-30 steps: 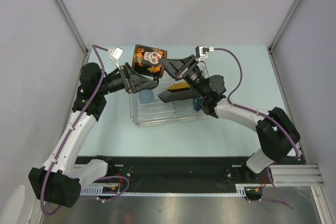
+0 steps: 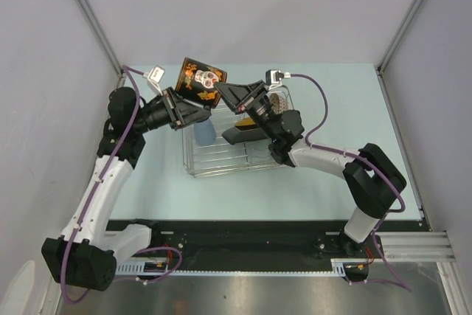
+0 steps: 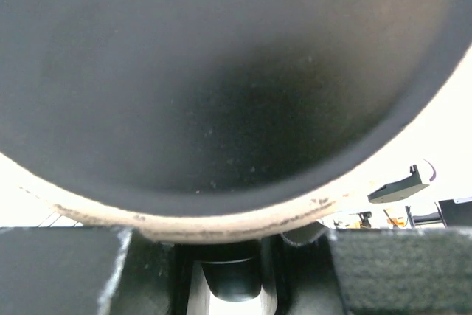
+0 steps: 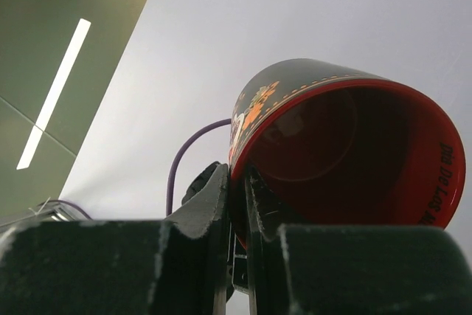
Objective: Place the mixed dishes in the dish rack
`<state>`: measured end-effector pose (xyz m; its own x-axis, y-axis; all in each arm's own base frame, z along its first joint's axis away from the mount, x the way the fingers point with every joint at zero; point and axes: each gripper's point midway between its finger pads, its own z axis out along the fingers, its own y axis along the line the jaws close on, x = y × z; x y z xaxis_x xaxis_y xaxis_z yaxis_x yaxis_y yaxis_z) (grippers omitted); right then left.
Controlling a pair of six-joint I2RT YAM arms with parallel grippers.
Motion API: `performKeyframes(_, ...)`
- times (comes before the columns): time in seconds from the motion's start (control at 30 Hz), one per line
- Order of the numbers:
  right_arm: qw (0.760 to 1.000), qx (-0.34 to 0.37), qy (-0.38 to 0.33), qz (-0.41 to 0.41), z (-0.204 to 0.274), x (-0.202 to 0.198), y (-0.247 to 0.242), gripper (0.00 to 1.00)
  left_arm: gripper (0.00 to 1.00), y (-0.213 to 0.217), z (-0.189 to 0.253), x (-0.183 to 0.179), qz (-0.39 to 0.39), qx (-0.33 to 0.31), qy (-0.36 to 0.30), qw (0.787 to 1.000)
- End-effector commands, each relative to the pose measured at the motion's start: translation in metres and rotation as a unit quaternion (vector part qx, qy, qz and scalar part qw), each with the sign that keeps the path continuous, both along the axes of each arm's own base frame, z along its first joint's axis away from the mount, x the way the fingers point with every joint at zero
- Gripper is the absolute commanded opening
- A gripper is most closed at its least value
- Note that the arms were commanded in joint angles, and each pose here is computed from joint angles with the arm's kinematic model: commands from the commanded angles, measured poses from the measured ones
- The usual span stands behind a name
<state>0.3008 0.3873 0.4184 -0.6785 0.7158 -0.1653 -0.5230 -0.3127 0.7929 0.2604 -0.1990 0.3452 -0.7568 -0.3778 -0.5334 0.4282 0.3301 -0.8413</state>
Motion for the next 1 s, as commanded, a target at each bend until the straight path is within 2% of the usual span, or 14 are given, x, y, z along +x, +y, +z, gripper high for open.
performKeyframes(0.0, 0.987, 0.077, -0.109, 0.088, 0.060, -0.071, -0.008, 0.00, 0.00, 0.004, 0.038, 0.002, 0.000, 0.013, -0.109, 0.994)
performKeyframes(0.07, 0.988, 0.060, -0.109, 0.092, 0.056, -0.069, -0.009, 0.03, 0.00, 0.006, 0.042, 0.001, 0.001, 0.015, -0.115, 0.993)
performKeyframes(0.17, 0.990, 0.035, -0.094, 0.099, 0.045, -0.065, -0.009, 0.17, 0.00, 0.012, 0.048, 0.002, 0.010, 0.016, -0.125, 0.992)
performKeyframes(0.3, 0.992, 0.017, -0.079, 0.096, 0.033, -0.060, -0.011, 0.27, 0.00, 0.014, 0.055, 0.003, 0.011, 0.011, -0.134, 0.991)
performKeyframes(0.33, 0.992, 0.016, -0.075, 0.097, 0.032, -0.060, -0.012, 0.32, 0.00, 0.014, 0.056, 0.002, 0.010, 0.010, -0.135, 0.991)
performKeyframes(0.73, 0.994, -0.010, -0.062, 0.089, 0.023, -0.048, -0.019, 0.51, 0.00, 0.016, 0.068, -0.001, 0.005, 0.004, -0.152, 0.988)
performKeyframes(0.87, 0.994, -0.044, -0.054, 0.089, 0.014, -0.046, -0.029, 0.60, 0.00, 0.021, 0.071, -0.003, 0.004, 0.029, -0.176, 0.984)
performKeyframes(0.9, 0.993, -0.056, -0.058, 0.089, 0.012, -0.047, -0.031, 0.65, 0.00, 0.022, 0.071, -0.005, 0.003, 0.038, -0.174, 0.984)
performKeyframes(0.97, 0.992, -0.082, -0.055, 0.078, 0.008, -0.046, -0.044, 0.66, 0.00, 0.026, 0.066, -0.006, 0.003, 0.067, -0.185, 0.980)
